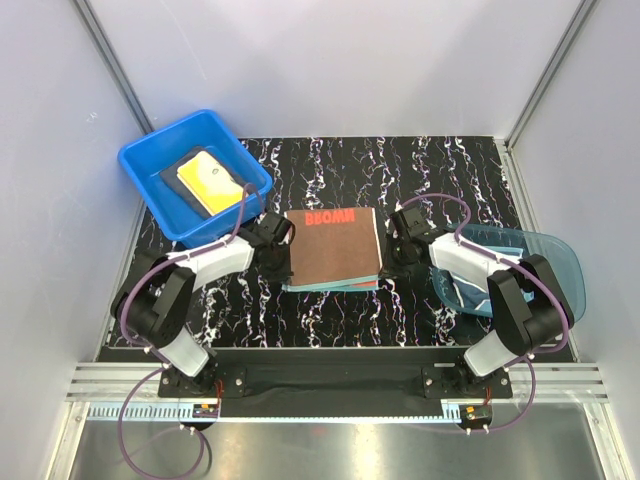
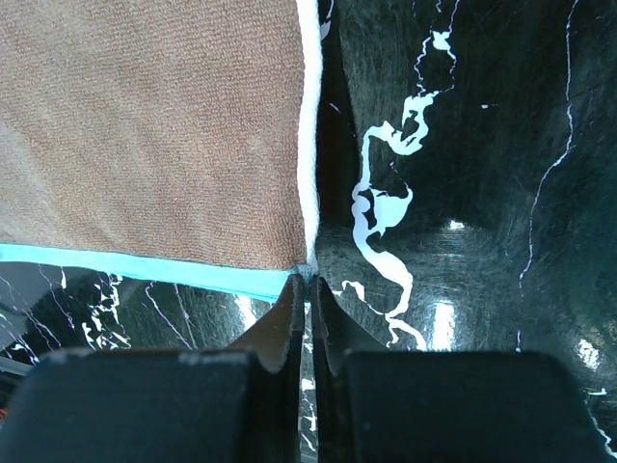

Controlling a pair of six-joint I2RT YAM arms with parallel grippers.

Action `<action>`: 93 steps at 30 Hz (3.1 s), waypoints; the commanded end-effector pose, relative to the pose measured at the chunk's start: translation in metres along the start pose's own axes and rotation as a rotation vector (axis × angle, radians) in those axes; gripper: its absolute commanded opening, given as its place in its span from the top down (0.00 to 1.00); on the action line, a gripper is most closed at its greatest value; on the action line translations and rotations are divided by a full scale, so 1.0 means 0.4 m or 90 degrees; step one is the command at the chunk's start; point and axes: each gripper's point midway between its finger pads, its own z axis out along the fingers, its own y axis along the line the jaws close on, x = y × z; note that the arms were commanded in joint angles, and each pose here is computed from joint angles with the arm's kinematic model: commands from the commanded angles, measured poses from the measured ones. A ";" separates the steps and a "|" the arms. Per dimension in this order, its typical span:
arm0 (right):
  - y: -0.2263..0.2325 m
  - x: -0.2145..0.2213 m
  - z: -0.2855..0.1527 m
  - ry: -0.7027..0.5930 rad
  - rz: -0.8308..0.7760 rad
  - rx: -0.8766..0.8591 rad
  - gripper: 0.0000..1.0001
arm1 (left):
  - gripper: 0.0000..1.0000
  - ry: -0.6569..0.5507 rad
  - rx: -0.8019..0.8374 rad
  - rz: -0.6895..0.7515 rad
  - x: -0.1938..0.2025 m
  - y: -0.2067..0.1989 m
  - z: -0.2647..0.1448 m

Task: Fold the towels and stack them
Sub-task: Fold the towel

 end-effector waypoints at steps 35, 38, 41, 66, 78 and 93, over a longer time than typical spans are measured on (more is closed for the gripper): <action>0.096 -0.059 -0.075 -0.052 0.002 -0.099 1.00 | 1.00 -0.082 -0.039 0.031 -0.103 -0.006 -0.113; 0.113 -0.010 -0.053 -0.045 0.031 -0.174 1.00 | 1.00 -0.066 -0.059 0.027 -0.081 0.027 -0.090; 0.113 0.011 -0.033 -0.043 0.050 -0.198 1.00 | 1.00 -0.073 -0.058 0.014 -0.085 0.046 -0.083; 0.096 0.112 0.045 -0.013 0.103 -0.197 1.00 | 1.00 -0.036 -0.060 0.030 -0.073 0.093 -0.051; 0.085 0.084 -0.010 -0.041 0.062 -0.160 1.00 | 1.00 -0.015 -0.004 0.009 -0.030 0.062 -0.052; -0.007 0.159 0.015 -0.001 0.051 -0.079 1.00 | 1.00 -0.005 0.035 -0.008 0.029 0.054 -0.025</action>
